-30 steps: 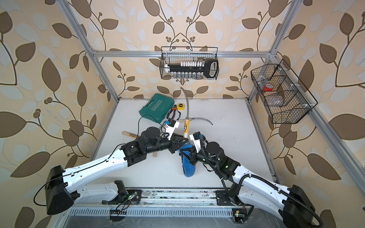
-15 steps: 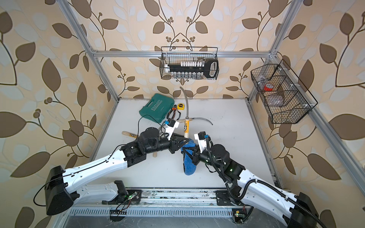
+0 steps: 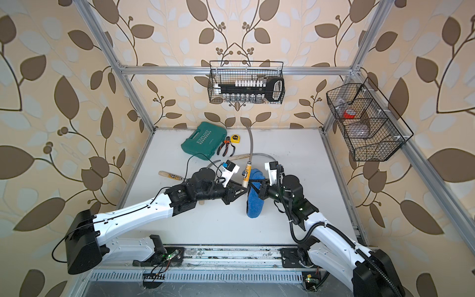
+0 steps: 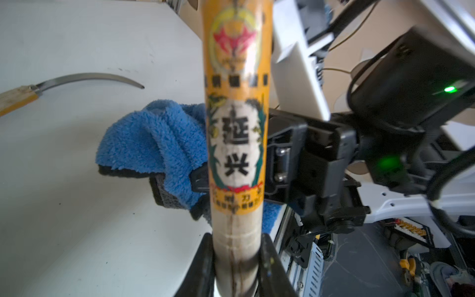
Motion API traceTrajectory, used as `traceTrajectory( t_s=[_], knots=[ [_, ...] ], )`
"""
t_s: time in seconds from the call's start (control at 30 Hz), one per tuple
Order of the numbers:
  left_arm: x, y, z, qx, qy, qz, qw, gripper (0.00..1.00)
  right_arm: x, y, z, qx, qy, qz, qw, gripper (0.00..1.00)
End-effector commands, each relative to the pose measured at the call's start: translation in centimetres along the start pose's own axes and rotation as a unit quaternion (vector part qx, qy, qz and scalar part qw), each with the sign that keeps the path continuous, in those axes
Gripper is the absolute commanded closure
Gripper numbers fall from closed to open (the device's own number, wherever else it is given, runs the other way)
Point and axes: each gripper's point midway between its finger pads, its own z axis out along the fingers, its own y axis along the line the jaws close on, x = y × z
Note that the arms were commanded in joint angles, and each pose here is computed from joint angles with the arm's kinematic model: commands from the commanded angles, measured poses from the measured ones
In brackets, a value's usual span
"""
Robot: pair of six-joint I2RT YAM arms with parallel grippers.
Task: Wipe small sickles with rags
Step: Wipe the small sickle.
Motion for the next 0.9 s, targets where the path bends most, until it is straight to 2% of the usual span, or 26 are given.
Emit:
traceTrajectory(
  t_s=[0.0, 0.37, 0.53, 0.63, 0.87],
  knots=[
    [-0.9, 0.4, 0.3, -0.021, 0.0, 0.022, 1.0, 1.0, -1.4, 3.0, -0.4, -0.057, -0.015, -0.013, 0.998, 1.0],
    [0.9, 0.0, 1.1, 0.006, 0.038, 0.025, 0.999, 1.0, -5.9, 4.2, 0.6, -0.062, -0.035, -0.027, 0.997, 1.0],
    [1.3, 0.3, 0.9, 0.0, 0.036, 0.025, 0.999, 1.0, -7.5, 4.1, 1.7, -0.061, -0.033, -0.027, 0.997, 1.0],
    [1.0, 0.6, 0.5, -0.012, 0.031, 0.026, 0.999, 1.0, -6.2, 3.9, 2.0, -0.066, -0.021, -0.017, 0.997, 1.0],
    [-0.1, 1.1, -0.1, -0.038, 0.016, 0.03, 0.999, 1.0, 0.8, 3.0, 2.3, -0.046, 0.015, -0.022, 0.999, 1.0]
  ],
)
